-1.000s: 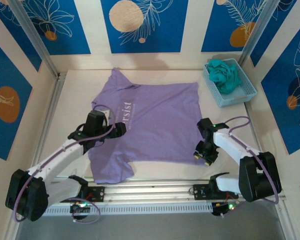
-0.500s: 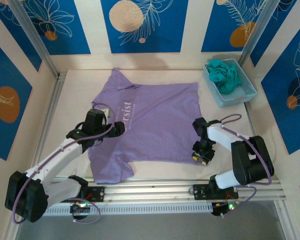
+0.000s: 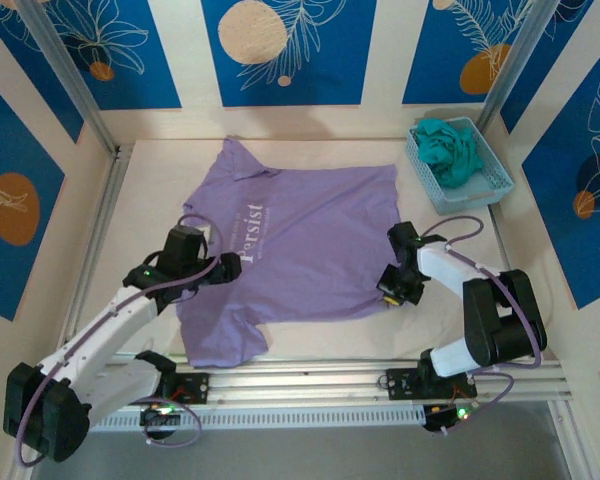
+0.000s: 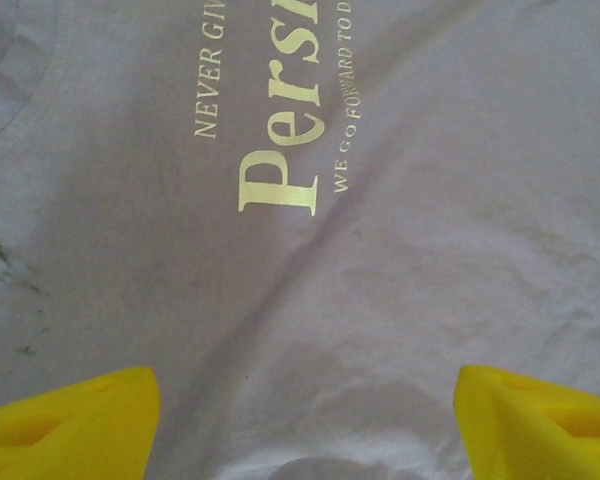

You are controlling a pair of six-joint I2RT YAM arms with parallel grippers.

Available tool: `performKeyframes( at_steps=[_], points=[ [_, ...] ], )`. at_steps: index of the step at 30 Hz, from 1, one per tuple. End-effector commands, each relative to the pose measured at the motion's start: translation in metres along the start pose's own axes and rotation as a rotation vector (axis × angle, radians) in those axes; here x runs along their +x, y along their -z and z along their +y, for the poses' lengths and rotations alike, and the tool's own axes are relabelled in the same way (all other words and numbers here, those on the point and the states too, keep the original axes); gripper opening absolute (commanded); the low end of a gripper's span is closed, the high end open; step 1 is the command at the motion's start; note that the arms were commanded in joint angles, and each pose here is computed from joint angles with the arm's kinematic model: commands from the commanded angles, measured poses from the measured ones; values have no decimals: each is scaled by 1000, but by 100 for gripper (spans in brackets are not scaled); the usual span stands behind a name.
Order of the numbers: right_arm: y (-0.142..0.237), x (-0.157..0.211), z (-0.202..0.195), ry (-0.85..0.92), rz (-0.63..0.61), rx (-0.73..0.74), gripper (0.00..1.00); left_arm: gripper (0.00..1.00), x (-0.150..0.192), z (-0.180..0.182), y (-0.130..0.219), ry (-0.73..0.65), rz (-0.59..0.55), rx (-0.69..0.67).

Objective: Fold the inside-out t-shirt

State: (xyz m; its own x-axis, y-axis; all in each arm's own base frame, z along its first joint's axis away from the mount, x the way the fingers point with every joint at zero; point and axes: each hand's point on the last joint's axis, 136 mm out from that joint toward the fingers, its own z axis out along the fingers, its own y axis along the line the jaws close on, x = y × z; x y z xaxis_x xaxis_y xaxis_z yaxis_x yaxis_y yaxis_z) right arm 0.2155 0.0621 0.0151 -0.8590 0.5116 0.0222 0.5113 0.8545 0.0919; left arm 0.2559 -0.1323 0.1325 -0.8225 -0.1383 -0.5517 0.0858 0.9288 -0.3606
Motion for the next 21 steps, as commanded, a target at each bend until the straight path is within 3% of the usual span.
performKeyframes(
  at_steps=[1, 4, 9, 11, 21],
  points=[
    [19, -37, 16, 93, -163, -39, 0, 77, 7, 7, 3, -22, 23, -43],
    [21, -35, 11, 96, -148, -37, 2, 77, 4, 5, 2, -26, 18, -37],
    [18, -21, -12, 19, -72, -1, 28, 77, 1, 1, -2, -27, 22, -21],
    [20, -16, -18, -12, -63, -8, 33, 77, 0, -1, -3, -30, 22, -15],
    [0, -19, -24, -70, 13, -7, 41, 77, 2, -4, -13, -51, 43, 5]
  ],
)
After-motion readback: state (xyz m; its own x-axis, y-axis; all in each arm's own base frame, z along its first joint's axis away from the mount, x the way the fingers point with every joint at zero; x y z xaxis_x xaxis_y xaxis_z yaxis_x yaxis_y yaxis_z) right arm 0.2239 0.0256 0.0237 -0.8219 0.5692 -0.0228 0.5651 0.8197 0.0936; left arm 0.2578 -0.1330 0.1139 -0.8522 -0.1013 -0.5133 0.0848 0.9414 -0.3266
